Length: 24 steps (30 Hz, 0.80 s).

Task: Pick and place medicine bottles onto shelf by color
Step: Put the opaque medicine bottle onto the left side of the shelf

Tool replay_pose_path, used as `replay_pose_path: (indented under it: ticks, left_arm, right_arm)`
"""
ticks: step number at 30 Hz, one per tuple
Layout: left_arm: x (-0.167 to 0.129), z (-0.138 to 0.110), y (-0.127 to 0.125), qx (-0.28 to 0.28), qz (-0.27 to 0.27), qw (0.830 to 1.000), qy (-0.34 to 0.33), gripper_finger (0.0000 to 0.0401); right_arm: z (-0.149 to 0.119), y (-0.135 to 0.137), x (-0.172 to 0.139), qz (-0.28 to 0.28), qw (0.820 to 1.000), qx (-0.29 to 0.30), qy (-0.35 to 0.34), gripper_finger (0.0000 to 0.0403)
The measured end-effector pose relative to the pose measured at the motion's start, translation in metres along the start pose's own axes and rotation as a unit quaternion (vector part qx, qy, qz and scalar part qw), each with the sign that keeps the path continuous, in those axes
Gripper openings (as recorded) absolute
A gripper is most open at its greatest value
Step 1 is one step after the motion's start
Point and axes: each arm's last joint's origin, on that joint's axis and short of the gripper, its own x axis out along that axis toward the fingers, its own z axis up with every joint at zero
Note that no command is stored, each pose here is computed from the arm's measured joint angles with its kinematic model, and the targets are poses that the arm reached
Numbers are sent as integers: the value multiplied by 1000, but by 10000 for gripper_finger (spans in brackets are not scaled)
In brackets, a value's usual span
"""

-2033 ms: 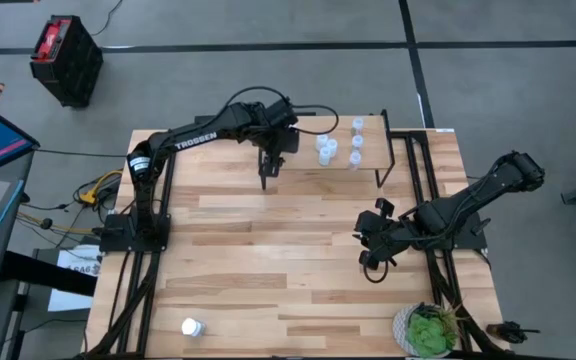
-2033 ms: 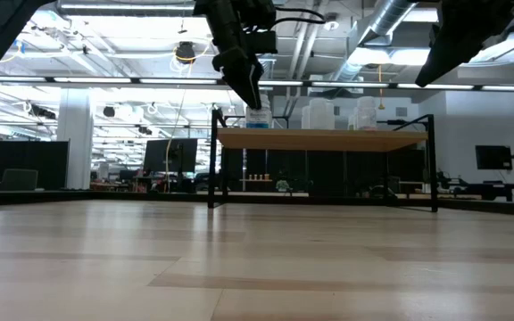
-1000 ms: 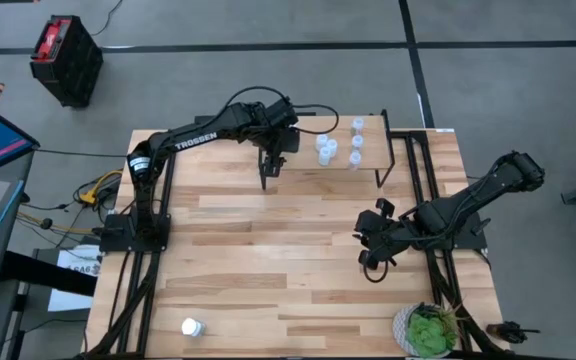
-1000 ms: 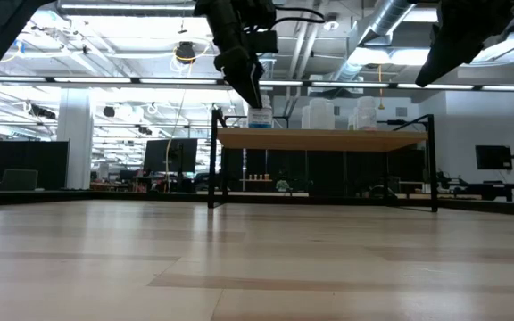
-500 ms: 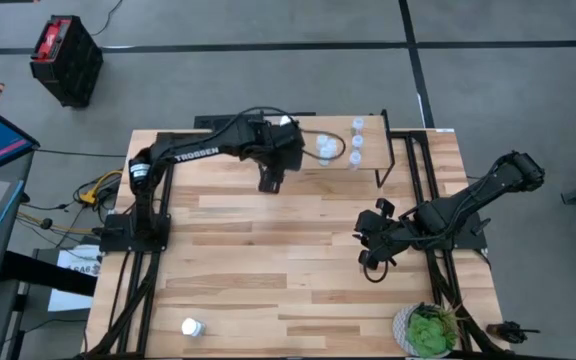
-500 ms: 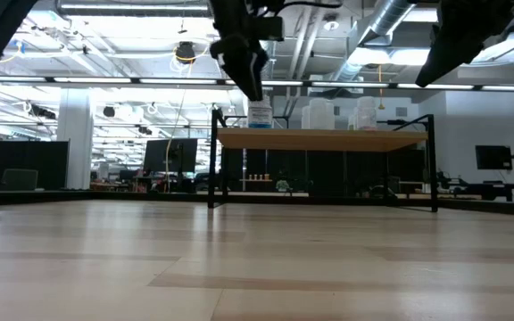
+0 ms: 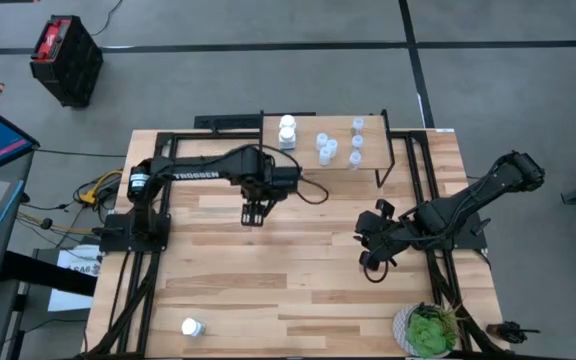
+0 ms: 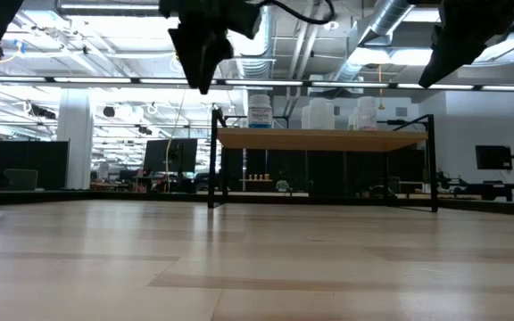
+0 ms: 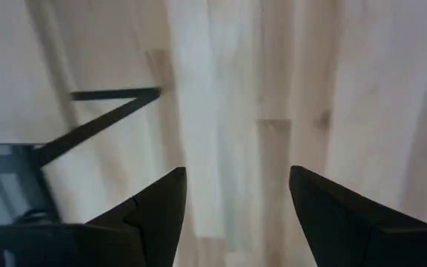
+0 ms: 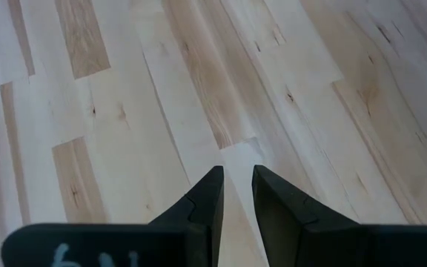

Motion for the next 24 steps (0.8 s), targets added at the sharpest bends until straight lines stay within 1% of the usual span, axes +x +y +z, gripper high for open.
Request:
replay_pose_path:
  ticks: [4, 9, 11, 21, 24]
  left_arm:
    - [-2, 2, -19, -14, -40, 999, -6, 226]
    - [-12, 0, -51, 16, -102, 995, -18, 226]
    - [-18, -3, -66, 31, -114, 993, -25, 226]
    - [-36, -23, -154, 67, -116, 991, -26, 226]
    - [-40, -32, -178, 53, -105, 993, -25, 226]
  right_arm:
    - [0, 0, 0, 0, 1000, 0, 0, 97]
    - [0, 0, 0, 0, 1000, 0, 0, 97]
    - [0, 0, 0, 0, 1000, 1, -1, 97]
    - [0, 0, 0, 1, 1000, 1, -2, 97]
    - [0, 0, 0, 1, 1000, 2, -2, 97]
